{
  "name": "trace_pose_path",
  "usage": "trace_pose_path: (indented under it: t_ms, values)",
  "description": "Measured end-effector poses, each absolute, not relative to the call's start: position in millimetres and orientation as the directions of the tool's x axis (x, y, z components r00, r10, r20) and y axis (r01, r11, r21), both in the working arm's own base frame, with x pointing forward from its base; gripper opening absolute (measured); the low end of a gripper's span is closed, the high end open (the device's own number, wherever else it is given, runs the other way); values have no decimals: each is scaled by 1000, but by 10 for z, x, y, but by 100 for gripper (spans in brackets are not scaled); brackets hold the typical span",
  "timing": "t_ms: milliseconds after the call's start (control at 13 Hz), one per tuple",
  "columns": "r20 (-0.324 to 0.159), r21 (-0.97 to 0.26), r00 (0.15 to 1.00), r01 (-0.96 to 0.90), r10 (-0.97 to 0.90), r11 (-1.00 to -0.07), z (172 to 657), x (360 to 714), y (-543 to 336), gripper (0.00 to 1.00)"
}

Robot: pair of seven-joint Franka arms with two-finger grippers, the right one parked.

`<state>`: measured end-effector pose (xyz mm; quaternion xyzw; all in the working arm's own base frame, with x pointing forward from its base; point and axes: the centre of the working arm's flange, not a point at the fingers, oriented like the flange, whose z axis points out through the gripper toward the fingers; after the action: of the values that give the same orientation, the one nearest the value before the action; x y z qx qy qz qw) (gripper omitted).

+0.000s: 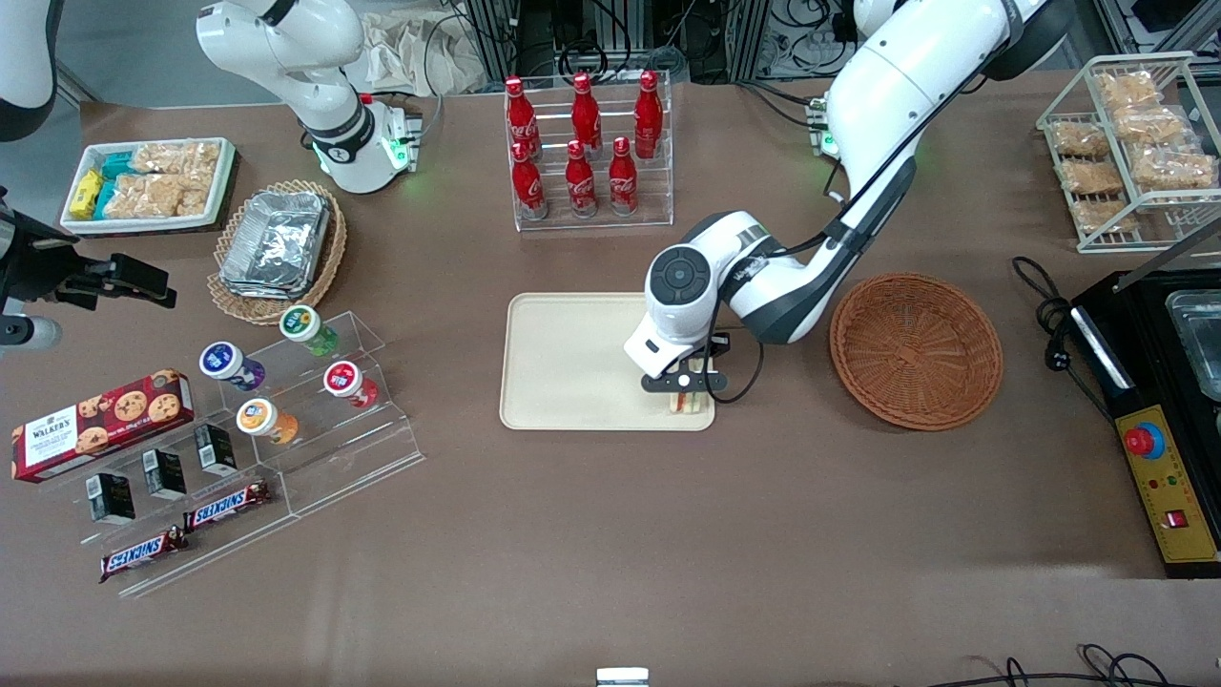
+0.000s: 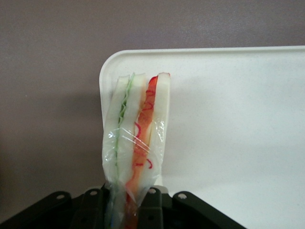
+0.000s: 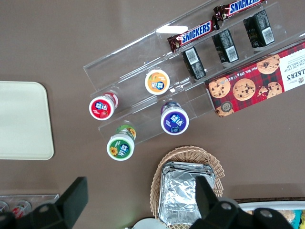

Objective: Place sandwich from basket to tray
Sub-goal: 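Lower the sandwich onto the tray and open the left gripper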

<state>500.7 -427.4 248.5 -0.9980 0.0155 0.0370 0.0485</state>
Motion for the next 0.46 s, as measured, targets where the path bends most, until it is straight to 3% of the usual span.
trace_pose_path:
  t_ms: [154,231,462]
  values:
    - [-56,-109,998,-31,-25,-994,2392,4970,-4329,19]
    - [-49,-107,998,-34,-29,-994,2358,4964,-4351,26]
    - [-39,-95,999,-33,-29,-995,2320,4994,-4367,59]
